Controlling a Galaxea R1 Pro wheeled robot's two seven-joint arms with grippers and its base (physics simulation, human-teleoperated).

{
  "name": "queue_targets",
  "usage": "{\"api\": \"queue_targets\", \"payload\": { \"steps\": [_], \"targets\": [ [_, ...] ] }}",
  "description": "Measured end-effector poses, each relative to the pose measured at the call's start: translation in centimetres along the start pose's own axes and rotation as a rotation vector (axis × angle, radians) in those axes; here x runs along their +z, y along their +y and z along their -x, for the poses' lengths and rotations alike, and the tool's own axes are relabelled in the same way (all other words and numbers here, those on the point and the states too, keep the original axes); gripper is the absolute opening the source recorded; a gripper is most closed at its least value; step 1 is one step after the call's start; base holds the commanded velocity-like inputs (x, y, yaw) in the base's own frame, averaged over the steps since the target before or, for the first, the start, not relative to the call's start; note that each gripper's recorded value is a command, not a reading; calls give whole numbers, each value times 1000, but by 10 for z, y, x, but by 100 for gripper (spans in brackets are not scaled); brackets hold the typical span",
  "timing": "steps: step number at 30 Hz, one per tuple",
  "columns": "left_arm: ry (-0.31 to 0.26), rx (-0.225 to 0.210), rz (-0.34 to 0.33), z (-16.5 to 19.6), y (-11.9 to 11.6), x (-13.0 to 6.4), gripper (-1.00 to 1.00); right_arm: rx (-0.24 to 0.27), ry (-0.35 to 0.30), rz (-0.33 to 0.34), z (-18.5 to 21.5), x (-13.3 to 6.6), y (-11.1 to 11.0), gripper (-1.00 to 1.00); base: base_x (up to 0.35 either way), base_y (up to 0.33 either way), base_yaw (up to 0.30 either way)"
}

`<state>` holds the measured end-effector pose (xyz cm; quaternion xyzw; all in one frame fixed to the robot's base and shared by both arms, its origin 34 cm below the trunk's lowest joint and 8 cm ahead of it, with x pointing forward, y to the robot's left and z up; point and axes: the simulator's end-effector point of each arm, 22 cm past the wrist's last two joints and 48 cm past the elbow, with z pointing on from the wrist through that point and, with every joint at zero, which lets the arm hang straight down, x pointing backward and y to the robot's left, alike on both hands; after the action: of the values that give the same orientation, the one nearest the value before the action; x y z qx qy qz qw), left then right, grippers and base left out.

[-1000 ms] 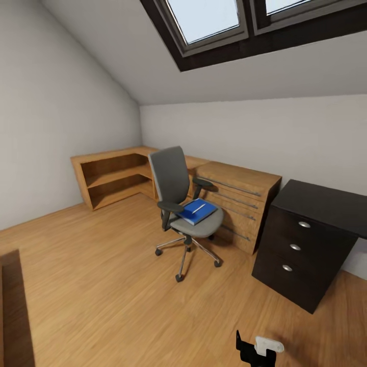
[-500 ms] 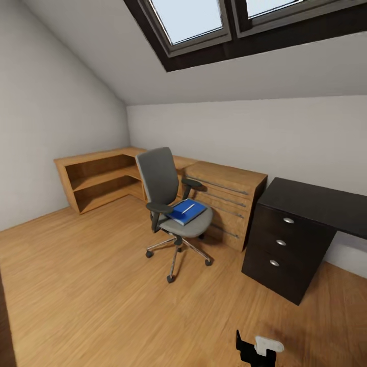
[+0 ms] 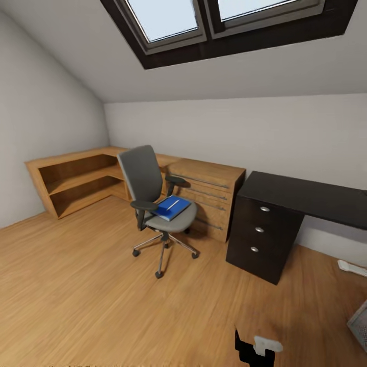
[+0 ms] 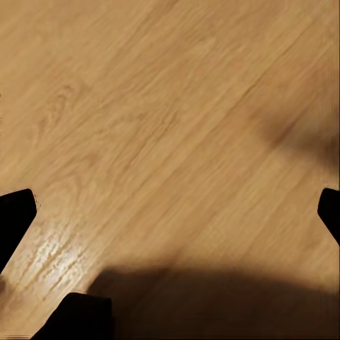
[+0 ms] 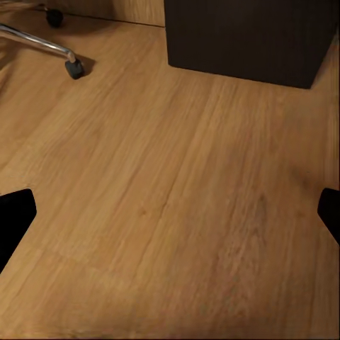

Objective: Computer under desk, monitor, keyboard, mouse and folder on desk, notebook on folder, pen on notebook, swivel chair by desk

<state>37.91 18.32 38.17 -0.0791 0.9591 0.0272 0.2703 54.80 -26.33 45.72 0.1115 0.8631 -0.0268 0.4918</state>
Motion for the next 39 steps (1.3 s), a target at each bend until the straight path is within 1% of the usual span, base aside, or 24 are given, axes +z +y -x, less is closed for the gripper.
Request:
{"api": "queue_targets", "payload": {
  "steps": [17, 39],
  "targets": [
    [20, 9, -2, -8, -1, 1, 100, -1, 23, -1, -11, 0, 1, 100, -308, 114, -180],
    [24, 10, -2, -10, -1, 1, 100, -2, 26, 0, -13, 0, 0, 100, -334, 3, -286]
  ]
}}
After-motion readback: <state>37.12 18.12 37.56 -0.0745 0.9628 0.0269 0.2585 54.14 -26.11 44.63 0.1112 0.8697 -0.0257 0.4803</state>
